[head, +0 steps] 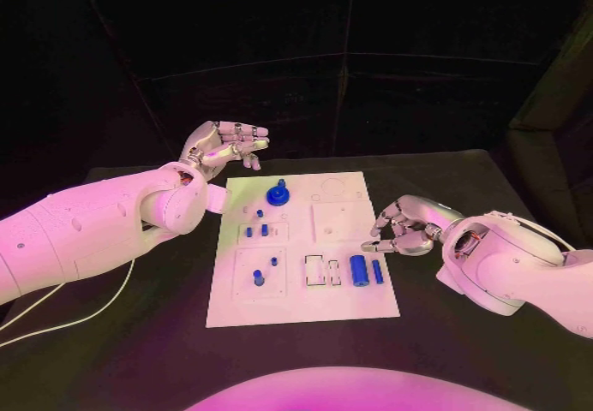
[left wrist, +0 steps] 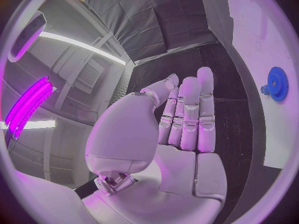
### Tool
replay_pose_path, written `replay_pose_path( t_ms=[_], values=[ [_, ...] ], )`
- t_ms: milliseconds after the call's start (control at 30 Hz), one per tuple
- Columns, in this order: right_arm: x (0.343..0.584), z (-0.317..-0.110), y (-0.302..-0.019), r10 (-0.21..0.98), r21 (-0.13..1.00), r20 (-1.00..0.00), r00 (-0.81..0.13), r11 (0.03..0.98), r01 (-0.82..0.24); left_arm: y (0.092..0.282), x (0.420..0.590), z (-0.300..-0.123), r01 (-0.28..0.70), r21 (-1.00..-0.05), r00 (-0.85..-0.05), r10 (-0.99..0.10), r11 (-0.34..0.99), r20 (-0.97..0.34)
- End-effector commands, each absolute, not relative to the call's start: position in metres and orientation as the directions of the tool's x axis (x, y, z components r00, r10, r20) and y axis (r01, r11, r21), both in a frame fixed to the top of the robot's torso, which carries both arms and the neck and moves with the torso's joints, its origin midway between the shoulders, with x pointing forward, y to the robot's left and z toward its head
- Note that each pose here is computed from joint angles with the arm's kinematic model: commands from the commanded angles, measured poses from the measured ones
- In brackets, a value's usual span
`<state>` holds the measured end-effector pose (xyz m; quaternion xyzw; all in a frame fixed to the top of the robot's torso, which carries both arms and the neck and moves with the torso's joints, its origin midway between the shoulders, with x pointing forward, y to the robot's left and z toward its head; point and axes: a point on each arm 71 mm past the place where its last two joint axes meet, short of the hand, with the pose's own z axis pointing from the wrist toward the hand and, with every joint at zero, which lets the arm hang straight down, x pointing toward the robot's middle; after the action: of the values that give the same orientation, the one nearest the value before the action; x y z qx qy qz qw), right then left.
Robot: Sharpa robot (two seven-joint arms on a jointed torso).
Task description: Assemble the parts on the task board
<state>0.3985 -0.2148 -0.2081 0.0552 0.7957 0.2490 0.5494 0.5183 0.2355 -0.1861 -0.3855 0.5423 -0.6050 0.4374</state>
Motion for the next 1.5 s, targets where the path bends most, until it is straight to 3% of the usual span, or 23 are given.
replay_pose_path(
  t_ms=[33,1100,1500],
  values=[
    [0.396,-0.216,-0.215,0.31,0.391,-0.869,-0.386,0.908,-0.149,0.234,0.518,-0.184,0.121,-0.992,-0.337,-0.941,-0.045,0.001],
    [0.389,-0.256,-0.188,0.152,0.27,-0.853,-0.499,0.947,-0.173,0.236,0.518,-0.185,0.116,-0.992,-0.338,-0.941,-0.043,0.001],
    [0.39,-0.262,-0.179,0.142,0.261,-0.858,-0.495,0.948,-0.181,0.237,0.518,-0.185,0.113,-0.993,-0.339,-0.941,-0.042,0.001]
  ],
)
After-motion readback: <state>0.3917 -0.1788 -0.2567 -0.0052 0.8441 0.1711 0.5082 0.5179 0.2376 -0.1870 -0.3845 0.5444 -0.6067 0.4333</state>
